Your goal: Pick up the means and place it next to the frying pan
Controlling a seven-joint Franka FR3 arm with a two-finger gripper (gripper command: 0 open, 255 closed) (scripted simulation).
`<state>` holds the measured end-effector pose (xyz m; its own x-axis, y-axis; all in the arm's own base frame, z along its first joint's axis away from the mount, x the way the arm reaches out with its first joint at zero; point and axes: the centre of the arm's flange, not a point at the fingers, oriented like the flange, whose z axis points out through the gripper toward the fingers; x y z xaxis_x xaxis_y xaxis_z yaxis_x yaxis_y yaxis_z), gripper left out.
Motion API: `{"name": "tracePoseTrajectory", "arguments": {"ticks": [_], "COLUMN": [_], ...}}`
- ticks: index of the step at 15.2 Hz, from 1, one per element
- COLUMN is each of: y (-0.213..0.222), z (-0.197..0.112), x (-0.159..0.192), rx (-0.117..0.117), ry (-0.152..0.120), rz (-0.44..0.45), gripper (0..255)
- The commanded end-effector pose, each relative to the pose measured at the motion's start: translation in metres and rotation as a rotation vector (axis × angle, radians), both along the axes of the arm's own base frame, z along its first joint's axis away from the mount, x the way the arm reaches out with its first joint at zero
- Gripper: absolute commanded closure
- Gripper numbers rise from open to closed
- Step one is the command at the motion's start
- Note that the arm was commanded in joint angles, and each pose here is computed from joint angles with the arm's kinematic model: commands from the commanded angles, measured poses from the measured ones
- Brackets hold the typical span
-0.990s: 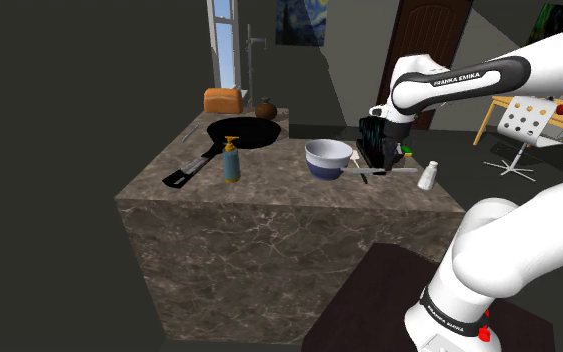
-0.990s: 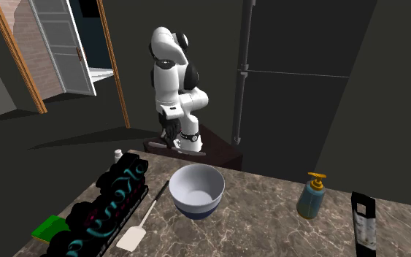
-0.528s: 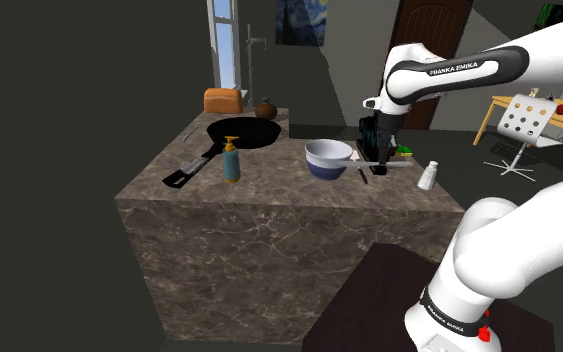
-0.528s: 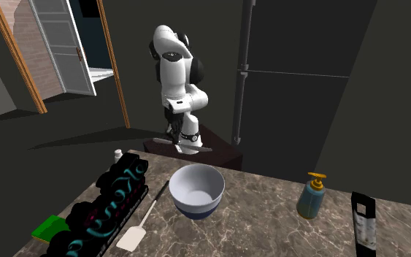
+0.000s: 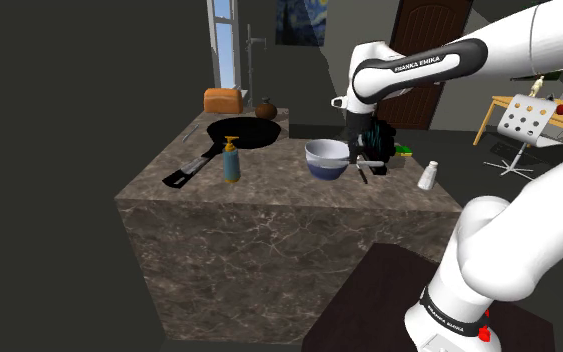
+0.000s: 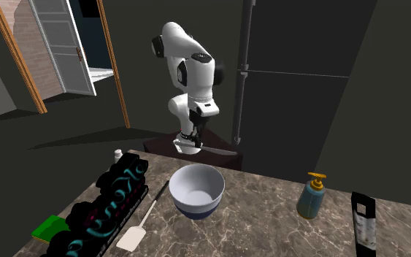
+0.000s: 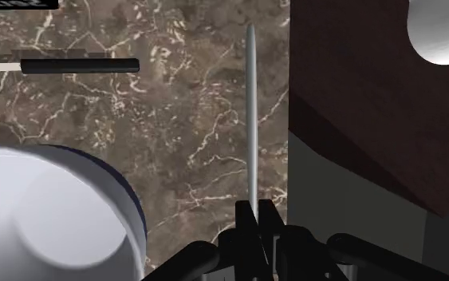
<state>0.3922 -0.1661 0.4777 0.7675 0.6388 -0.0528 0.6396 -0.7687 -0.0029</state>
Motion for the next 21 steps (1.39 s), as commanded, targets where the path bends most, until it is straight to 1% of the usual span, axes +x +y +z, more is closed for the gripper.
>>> {"name": "tracePoseTrajectory", "arguments": {"ticks": [1, 20, 21], "y": [0.019, 0.187, 0.191], "z": [0.001, 0.001, 0.001], "x": [0.023, 0.209, 0.212], "rx": [0.001, 0.001, 0.001], "ry": [0.0, 0.0, 0.0], "rz": [0.0, 0.0, 0.0], "gripper": [255, 255, 255]}}
